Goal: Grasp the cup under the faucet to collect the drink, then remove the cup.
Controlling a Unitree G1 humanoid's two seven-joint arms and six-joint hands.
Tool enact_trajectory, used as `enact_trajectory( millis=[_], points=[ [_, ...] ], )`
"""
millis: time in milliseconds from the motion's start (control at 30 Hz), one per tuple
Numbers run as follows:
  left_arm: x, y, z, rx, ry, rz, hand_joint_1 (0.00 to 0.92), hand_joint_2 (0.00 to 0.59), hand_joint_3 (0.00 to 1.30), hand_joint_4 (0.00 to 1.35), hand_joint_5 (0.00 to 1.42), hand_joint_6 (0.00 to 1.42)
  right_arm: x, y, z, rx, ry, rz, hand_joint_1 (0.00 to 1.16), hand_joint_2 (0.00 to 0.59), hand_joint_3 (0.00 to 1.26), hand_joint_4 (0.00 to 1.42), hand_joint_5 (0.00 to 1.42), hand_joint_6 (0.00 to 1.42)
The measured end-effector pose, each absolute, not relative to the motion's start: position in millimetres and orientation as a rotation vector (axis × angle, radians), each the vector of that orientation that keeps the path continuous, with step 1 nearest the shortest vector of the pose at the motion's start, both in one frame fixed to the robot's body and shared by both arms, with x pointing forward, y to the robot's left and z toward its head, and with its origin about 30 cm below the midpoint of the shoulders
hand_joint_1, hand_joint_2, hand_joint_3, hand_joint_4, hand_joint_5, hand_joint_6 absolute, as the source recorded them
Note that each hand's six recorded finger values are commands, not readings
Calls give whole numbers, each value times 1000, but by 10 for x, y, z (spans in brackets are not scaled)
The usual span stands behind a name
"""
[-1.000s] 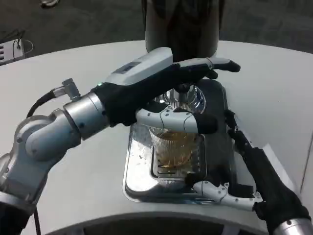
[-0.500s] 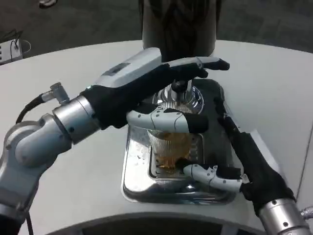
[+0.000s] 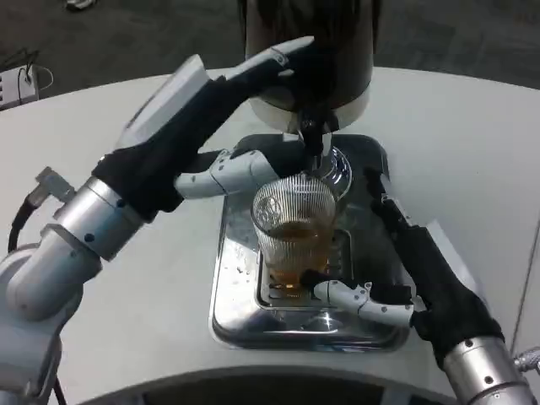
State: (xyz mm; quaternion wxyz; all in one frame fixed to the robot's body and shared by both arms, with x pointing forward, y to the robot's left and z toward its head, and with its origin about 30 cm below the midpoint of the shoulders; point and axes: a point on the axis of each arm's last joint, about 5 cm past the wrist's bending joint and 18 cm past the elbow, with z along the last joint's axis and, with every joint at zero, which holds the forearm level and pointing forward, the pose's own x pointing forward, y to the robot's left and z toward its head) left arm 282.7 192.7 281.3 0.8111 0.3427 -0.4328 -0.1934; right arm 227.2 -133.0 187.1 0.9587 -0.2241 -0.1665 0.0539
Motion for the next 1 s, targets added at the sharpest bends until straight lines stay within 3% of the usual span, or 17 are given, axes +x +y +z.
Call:
enact_trajectory(
  millis=[300, 533, 800, 1000],
  points=[
    [2619, 1983, 2705, 685, -965, -353, 0, 18, 188, 113, 202, 269, 2282, -1361, 1880, -452, -338, 109, 862, 189, 0, 0, 28, 48],
    [2315, 2184, 2472, 811, -855, -248, 0, 26, 26, 0, 4, 111, 2307, -1357, 1896, -447, -344, 108, 861, 191, 0, 0, 28, 48],
    [2033, 2304, 2277, 974, -738, -78, 0, 34, 0, 0, 0, 3, 2352, -1305, 1880, -440, -333, 132, 854, 199, 0, 0, 28, 48],
    [1831, 2264, 2159, 1035, -655, -43, 0, 39, 0, 0, 0, 0, 2394, -1266, 1878, -439, -334, 135, 854, 204, 0, 0, 28, 48]
  ],
)
